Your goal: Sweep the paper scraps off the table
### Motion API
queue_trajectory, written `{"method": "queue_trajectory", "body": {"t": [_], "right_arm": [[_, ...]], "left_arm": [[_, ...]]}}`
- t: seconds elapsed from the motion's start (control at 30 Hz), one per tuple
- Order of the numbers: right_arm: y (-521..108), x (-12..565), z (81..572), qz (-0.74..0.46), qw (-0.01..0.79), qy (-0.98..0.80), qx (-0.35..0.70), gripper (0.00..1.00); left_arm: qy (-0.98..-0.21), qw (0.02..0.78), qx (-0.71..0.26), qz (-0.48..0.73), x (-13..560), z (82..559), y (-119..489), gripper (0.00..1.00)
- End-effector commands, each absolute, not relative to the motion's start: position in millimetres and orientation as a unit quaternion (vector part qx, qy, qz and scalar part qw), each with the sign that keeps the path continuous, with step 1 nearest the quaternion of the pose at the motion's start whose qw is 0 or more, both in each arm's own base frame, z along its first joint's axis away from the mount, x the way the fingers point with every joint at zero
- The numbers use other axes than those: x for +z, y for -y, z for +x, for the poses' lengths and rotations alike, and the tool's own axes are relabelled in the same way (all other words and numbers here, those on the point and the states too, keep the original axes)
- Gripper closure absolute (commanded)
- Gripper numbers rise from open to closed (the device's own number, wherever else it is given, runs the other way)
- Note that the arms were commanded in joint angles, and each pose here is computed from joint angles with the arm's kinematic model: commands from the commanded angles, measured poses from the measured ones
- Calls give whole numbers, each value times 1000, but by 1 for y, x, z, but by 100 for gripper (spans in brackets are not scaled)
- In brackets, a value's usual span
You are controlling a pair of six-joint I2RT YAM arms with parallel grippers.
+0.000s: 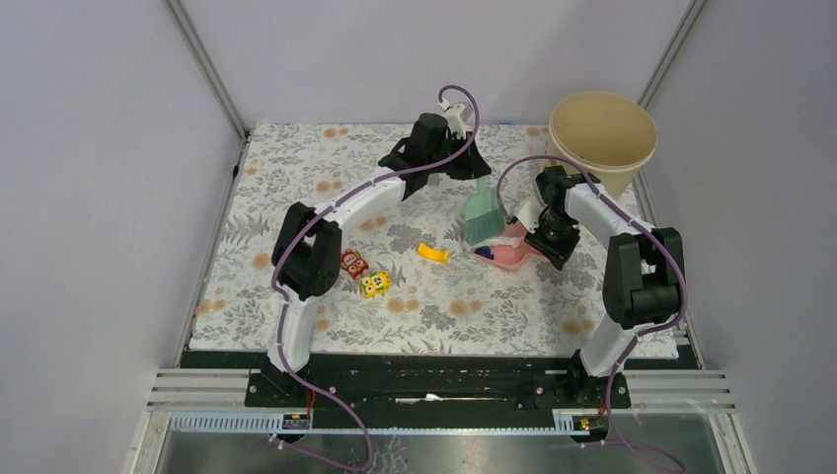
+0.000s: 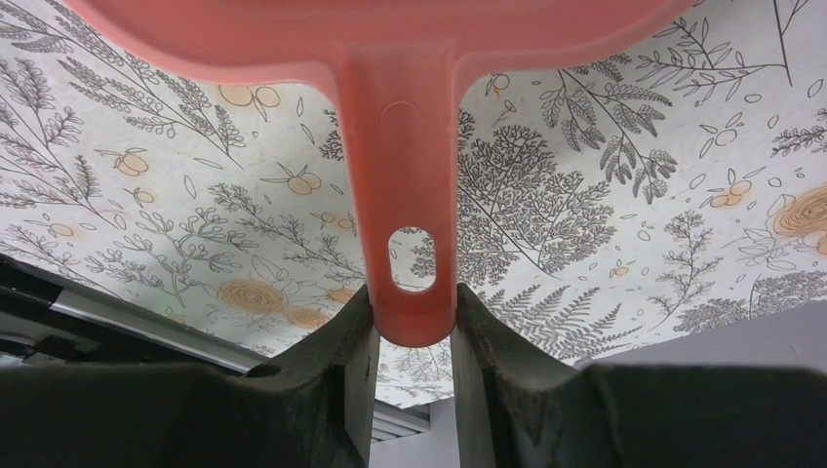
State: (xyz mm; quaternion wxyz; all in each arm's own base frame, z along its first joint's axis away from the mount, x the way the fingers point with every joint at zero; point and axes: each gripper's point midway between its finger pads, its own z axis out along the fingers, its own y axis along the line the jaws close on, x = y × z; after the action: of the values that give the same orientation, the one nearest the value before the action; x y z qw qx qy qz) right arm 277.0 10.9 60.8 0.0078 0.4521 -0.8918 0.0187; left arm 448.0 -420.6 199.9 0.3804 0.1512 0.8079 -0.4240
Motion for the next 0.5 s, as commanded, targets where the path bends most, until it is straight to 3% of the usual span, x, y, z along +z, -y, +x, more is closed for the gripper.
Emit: {"method": "queue_trajectory", "body": {"t": [0.0, 0.2, 0.47], "right_arm": [[-21, 73, 280, 451, -15, 892, 6, 100], [-19, 67, 272, 453, -22, 891, 8, 100], [-31, 71, 272, 446, -70, 892, -17, 100]], "left_arm": [[-739, 424, -504, 141, 304, 442, 428, 100], [-752, 491, -428, 103, 325, 456, 395, 100], [-789, 539, -285, 73, 305, 463, 337, 100]]}}
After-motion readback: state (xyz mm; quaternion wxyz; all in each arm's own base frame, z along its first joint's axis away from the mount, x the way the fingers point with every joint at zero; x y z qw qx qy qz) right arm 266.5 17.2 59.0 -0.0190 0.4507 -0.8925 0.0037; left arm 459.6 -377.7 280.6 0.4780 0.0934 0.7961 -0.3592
